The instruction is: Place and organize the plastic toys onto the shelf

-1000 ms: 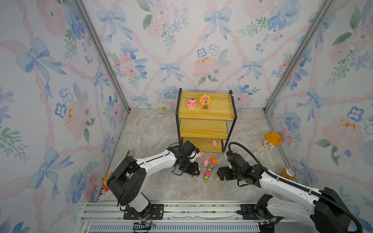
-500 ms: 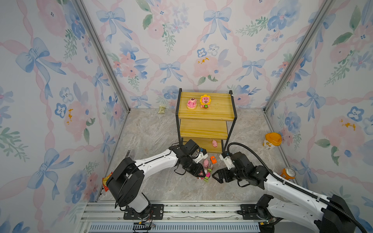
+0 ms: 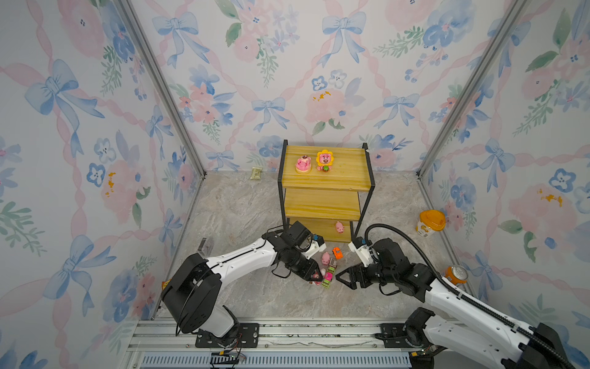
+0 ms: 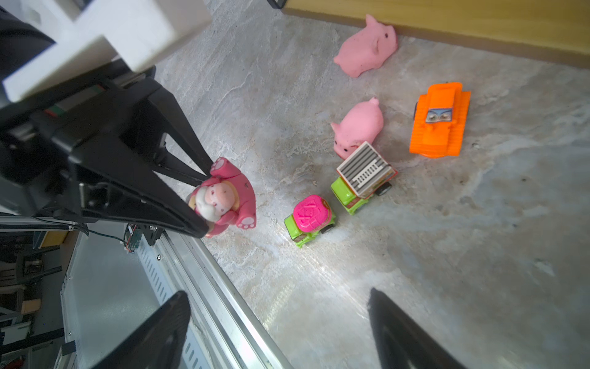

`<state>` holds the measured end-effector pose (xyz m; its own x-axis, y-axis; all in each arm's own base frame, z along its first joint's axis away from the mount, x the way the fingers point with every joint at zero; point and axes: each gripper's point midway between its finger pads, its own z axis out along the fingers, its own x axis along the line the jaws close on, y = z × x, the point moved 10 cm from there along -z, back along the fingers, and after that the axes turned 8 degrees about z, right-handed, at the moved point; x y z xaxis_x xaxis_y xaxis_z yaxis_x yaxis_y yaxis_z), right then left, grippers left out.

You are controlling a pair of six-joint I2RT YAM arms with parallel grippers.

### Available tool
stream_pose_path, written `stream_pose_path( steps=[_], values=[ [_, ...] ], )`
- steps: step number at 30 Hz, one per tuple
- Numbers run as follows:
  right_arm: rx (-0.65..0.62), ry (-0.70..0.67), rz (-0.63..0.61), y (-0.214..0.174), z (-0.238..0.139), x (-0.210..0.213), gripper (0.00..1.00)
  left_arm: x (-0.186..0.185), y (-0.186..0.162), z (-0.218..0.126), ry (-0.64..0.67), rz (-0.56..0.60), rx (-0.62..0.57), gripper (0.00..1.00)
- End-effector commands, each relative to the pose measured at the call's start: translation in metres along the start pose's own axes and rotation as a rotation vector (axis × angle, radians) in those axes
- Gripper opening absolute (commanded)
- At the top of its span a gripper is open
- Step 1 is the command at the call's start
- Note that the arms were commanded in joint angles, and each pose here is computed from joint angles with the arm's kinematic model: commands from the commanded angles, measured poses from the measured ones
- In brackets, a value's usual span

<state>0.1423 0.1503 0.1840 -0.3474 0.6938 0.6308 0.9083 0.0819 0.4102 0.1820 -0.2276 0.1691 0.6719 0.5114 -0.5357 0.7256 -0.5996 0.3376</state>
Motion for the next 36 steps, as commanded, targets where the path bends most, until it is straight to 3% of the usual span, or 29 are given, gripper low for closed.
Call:
stream_pose_path(
  steps=[1, 7, 10, 17, 33, 35, 36],
  values=[
    [0.007, 0.001, 0.003, 0.003, 0.003, -0.001, 0.90, 0.011, -0.011, 0.001, 0.034, -0.086, 0.024, 0.10],
    [0.013, -0.031, -0.014, -0.001, 0.011, -0.006, 0.89, 0.022, -0.015, 0.003, 0.033, -0.172, 0.037, 0.11],
    [0.011, -0.038, -0.011, -0.002, 0.012, -0.008, 0.89, 0.026, -0.016, 0.006, 0.024, -0.209, 0.053, 0.04],
    [0.023, -0.056, -0.020, -0.001, 0.016, -0.011, 0.89, 0.035, -0.019, 0.016, 0.048, -0.263, 0.117, 0.04],
    [0.052, -0.067, -0.020, -0.001, 0.024, -0.016, 0.94, 0.040, -0.020, 0.011, 0.090, -0.286, 0.102, 0.17],
    [0.054, -0.068, -0.018, -0.001, 0.025, -0.016, 0.95, 0.040, -0.021, 0.012, 0.088, -0.288, 0.104, 0.21],
    [0.053, -0.067, -0.018, -0.001, 0.025, -0.016, 0.95, 0.040, -0.022, 0.012, 0.093, -0.290, 0.105, 0.51]
  ],
)
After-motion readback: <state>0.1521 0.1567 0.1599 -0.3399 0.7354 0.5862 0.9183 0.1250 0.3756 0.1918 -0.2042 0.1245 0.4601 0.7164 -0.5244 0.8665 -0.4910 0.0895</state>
